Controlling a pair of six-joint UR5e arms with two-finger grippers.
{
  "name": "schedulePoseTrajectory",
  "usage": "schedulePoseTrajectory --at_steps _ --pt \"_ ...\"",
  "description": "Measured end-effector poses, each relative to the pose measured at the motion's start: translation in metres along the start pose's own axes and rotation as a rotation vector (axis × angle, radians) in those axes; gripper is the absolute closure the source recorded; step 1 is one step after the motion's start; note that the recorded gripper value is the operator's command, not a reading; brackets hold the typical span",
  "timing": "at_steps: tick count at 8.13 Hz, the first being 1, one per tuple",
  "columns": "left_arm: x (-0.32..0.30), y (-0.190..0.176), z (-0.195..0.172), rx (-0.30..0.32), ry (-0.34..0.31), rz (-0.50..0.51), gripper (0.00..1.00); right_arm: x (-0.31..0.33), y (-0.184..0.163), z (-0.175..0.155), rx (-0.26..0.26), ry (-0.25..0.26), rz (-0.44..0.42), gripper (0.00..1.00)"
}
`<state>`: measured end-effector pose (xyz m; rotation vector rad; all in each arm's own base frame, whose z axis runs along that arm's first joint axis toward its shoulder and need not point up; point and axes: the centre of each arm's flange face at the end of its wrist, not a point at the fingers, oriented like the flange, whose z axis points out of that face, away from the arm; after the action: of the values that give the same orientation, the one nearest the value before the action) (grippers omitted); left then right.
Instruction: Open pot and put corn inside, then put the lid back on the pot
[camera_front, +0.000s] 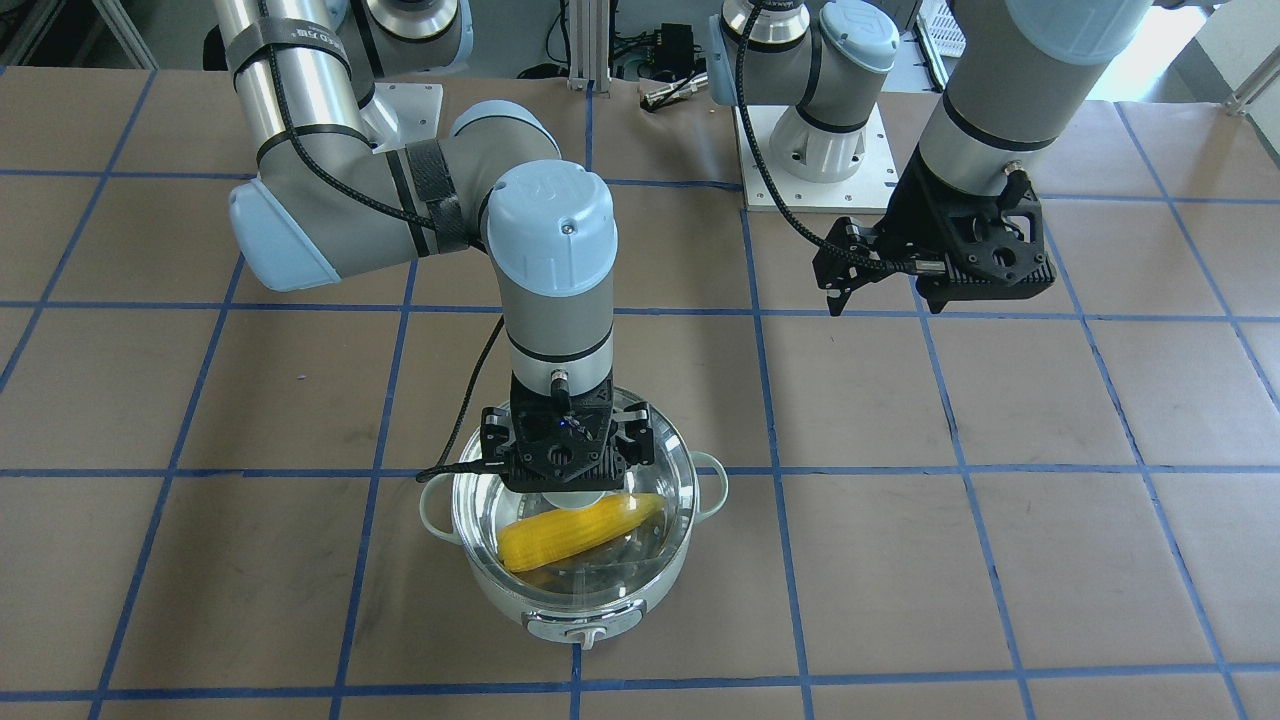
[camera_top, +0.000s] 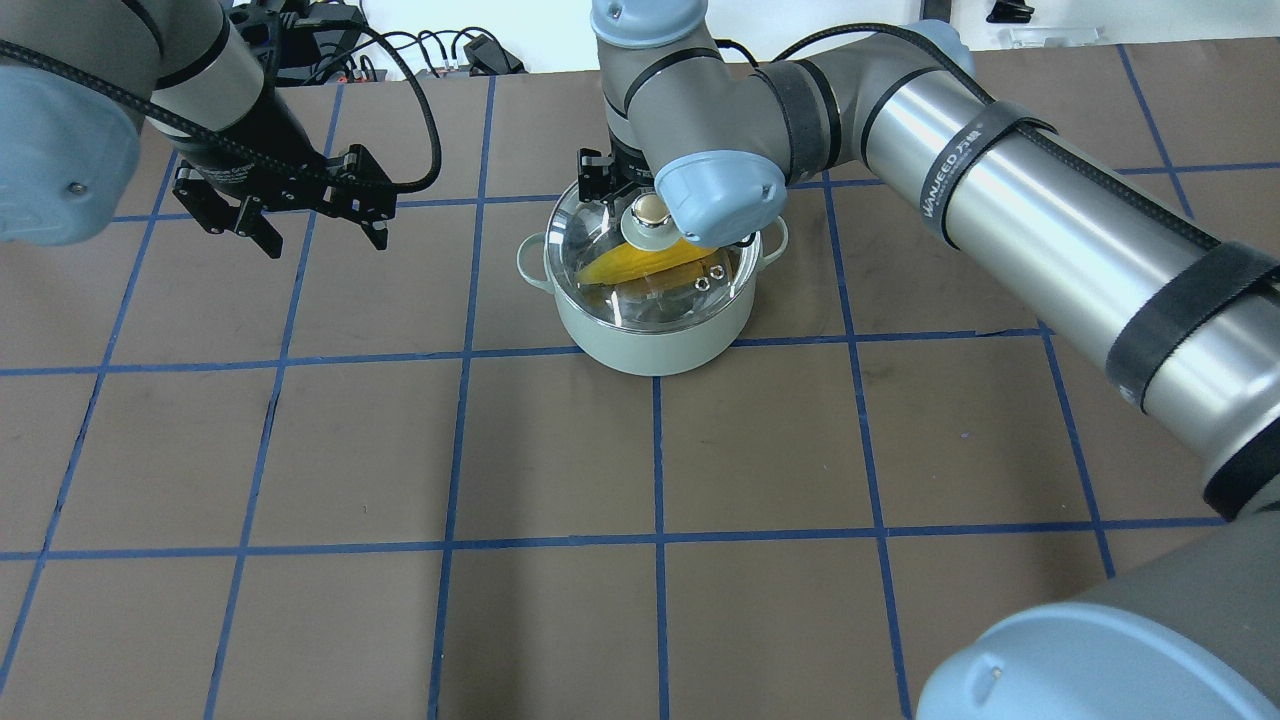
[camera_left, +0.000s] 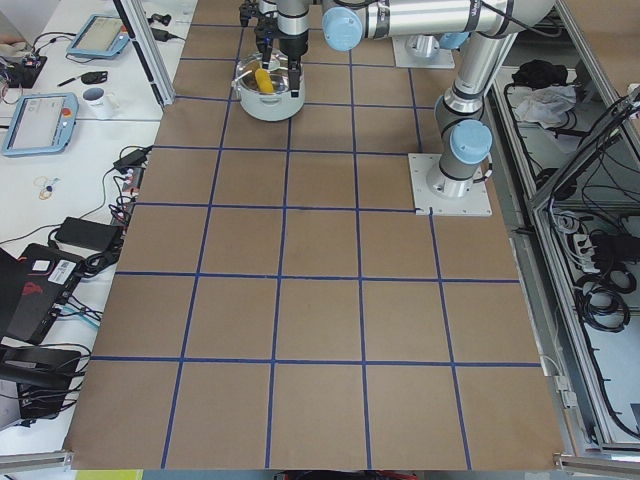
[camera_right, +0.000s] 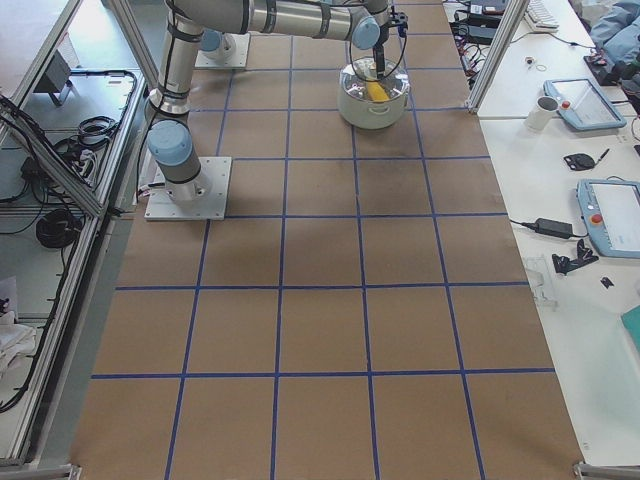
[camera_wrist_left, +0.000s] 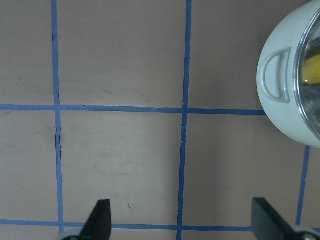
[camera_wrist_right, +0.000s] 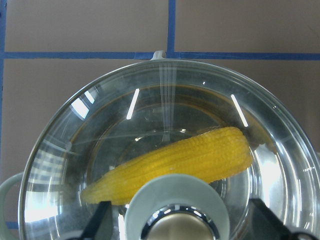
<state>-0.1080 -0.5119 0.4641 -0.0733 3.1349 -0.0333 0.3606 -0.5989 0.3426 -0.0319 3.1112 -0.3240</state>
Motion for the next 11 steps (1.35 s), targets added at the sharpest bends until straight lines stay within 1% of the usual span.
schedulePoseTrajectory --at_steps 2,3,4,6,8,10,11 --pt "0.0 0.0 0.0 0.0 0.0 0.0 0.0 0.001 0.0 -0.002 0.002 0.0 0.001 0.0" --pt "0.0 -0.001 0.0 0.004 0.0 0.0 0.0 0.005 -0.002 -0.009 0.009 -0.002 0.003 0.0" --pt "0.0 -0.001 -0.001 0.008 -0.002 0.001 0.0 0.016 -0.004 -0.024 0.019 -0.003 0.007 0.0" --pt "0.001 0.0 -0.005 0.019 -0.001 0.001 0.0 0.053 0.003 -0.069 -0.005 0.016 -0.006 0.0" --pt "0.002 0.004 -0.014 0.038 0.0 0.004 0.0 0.105 0.028 -0.111 -0.019 0.033 -0.056 0.0" --pt "0.004 0.006 -0.019 0.047 0.001 0.008 0.0 0.155 0.054 -0.151 -0.064 0.048 -0.102 0.0" --pt "0.004 0.006 -0.02 0.05 0.002 0.009 0.0 0.177 0.062 -0.164 -0.088 0.048 -0.111 0.0"
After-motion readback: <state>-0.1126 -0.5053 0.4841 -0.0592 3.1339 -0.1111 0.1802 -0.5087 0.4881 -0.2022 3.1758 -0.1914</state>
